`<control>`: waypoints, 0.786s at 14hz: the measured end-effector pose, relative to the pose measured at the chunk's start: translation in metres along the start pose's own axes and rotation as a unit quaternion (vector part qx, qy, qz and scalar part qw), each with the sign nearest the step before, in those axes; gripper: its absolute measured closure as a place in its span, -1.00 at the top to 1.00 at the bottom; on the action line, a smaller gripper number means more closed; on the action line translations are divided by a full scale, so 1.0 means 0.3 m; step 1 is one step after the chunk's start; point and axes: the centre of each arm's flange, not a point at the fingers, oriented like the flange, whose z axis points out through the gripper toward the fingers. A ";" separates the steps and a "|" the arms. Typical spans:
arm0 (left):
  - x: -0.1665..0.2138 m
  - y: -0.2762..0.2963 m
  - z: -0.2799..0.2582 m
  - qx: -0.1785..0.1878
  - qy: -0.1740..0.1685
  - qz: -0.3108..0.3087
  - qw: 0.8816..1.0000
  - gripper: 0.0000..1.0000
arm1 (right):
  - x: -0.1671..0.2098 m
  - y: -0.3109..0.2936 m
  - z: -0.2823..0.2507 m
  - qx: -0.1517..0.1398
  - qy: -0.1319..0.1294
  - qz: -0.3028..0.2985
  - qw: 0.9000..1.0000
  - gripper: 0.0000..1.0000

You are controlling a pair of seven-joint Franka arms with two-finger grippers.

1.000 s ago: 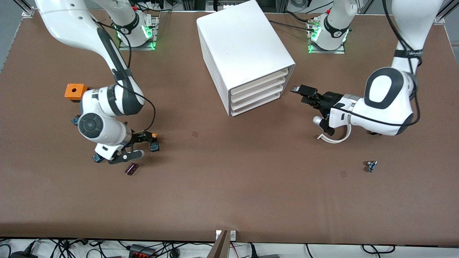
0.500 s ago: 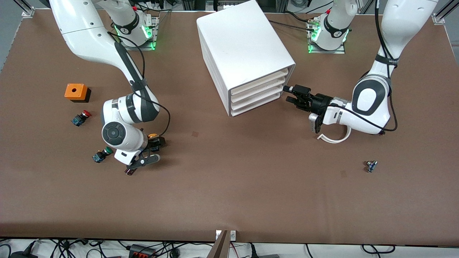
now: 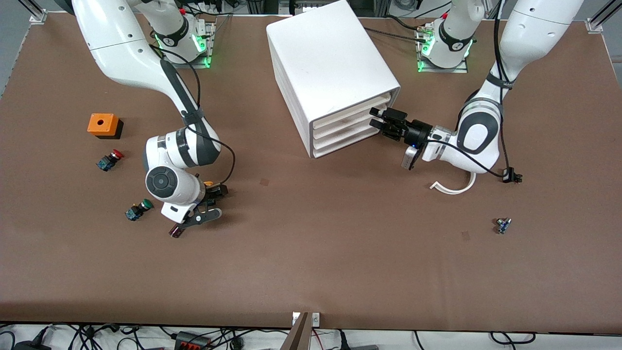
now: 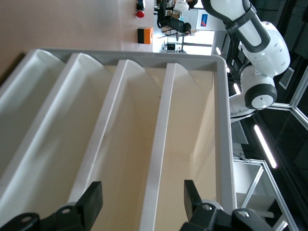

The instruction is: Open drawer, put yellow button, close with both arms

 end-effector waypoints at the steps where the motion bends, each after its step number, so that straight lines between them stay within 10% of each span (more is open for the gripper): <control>1: -0.007 0.001 0.011 -0.008 -0.005 -0.001 1.000 0.42 | -0.004 -0.001 0.009 0.000 -0.003 0.000 1.000 0.96; 6: -0.027 -0.005 0.054 -0.019 -0.017 -0.007 1.000 0.22 | -0.013 -0.004 0.030 0.000 -0.010 0.000 1.000 0.49; 9: -0.031 -0.010 0.059 -0.020 -0.018 -0.008 1.000 -0.40 | -0.015 -0.009 0.032 0.000 -0.011 -0.001 1.000 -0.19; 11: -0.028 -0.007 0.054 -0.022 -0.016 0.001 1.000 -0.70 | -0.011 -0.013 0.022 0.000 -0.007 -0.002 1.000 -0.19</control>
